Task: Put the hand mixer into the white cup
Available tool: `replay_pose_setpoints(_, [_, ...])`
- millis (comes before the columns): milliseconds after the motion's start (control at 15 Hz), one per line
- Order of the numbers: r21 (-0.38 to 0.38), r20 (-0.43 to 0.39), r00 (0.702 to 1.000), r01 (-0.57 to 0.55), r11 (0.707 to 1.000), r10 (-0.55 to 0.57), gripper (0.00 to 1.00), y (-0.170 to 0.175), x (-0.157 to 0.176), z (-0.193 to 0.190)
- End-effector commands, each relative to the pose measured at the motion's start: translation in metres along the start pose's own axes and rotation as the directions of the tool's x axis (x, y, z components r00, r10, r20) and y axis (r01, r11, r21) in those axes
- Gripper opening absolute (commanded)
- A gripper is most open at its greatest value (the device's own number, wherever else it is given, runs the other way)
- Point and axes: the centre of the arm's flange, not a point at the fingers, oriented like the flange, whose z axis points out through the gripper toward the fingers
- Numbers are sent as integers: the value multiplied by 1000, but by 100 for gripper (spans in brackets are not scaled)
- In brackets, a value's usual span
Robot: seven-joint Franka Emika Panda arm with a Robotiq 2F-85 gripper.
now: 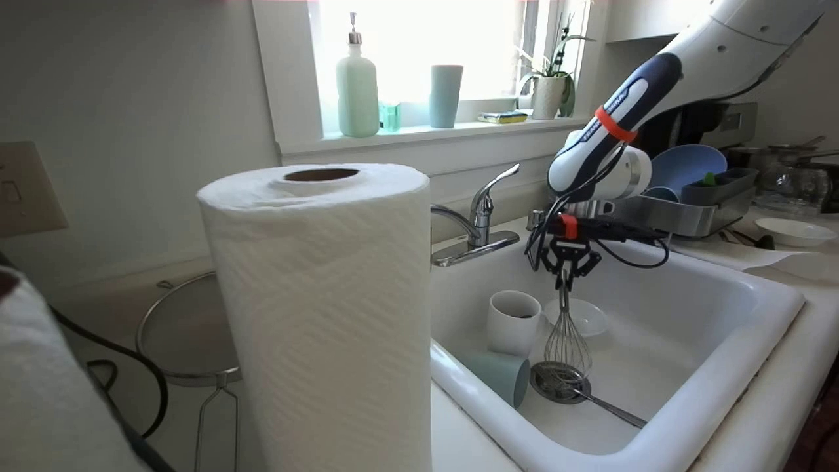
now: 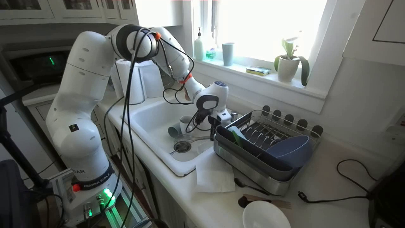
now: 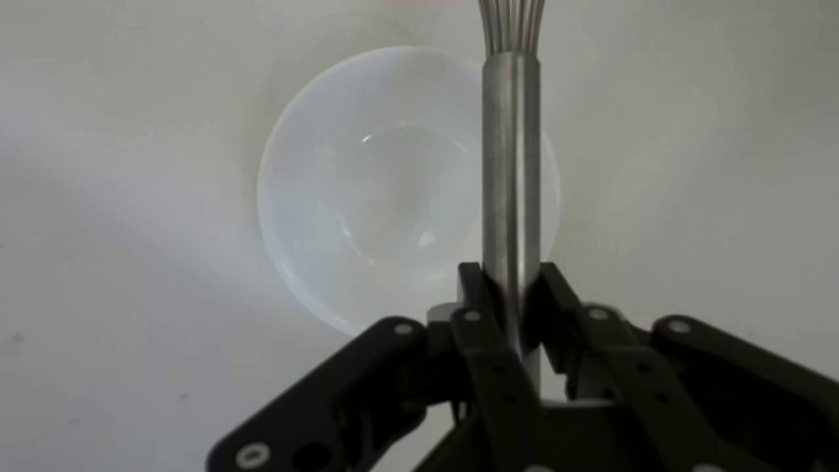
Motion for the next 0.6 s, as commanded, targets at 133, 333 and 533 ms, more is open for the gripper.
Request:
replay_pose_setpoints(133, [-52,-151,987,-63,997,54,6,8,-29,-77])
replay_pose_setpoints(333, [-75,-201,978,-71,995,55,6,13,-38,-113])
replay_pose_setpoints(533, [-73,-227,972,-81,994,63,6,16,-49,-149])
